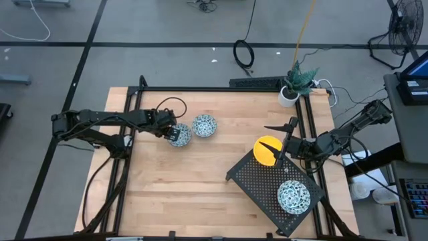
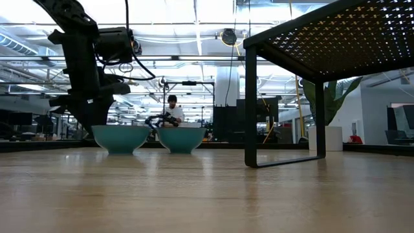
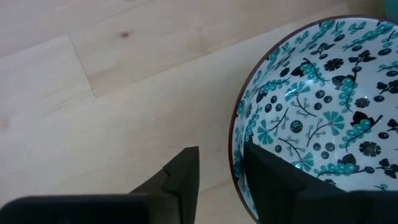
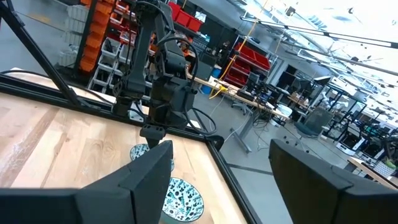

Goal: Pick & Place Mini bowls
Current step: Stack the left blue patterned bowl on top of the blue patterned bowl on the shelf

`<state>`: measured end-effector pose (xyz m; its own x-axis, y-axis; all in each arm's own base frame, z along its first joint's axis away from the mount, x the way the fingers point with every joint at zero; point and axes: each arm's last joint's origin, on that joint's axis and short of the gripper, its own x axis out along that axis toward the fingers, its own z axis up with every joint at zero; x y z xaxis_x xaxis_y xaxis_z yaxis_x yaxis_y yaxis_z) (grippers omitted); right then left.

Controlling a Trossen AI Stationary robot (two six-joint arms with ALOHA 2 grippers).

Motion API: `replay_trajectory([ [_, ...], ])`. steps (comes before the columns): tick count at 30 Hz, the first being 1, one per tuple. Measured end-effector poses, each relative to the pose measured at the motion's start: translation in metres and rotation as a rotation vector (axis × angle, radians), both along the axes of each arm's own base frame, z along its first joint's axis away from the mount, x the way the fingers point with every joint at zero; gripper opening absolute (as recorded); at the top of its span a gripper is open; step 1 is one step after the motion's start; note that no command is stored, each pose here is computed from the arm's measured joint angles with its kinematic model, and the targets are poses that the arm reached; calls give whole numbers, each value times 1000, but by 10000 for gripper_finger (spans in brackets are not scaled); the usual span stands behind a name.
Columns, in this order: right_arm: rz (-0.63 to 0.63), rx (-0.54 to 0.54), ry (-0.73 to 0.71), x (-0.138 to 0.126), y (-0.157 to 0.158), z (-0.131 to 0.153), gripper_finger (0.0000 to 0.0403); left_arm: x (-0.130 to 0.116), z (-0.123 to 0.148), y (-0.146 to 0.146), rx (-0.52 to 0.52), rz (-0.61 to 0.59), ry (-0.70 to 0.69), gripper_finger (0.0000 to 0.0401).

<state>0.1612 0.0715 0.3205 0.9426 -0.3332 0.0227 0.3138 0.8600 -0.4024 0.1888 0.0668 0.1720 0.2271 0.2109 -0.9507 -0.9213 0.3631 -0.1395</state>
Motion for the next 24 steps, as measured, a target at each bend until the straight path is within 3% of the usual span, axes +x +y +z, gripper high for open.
replay_trajectory([
  [12,0,1,0,0,0,0,254,0,0,0,0,1,-1,118],
  [24,0,3,-1,0,0,0,254,0,0,0,1,-1,-2,198],
])
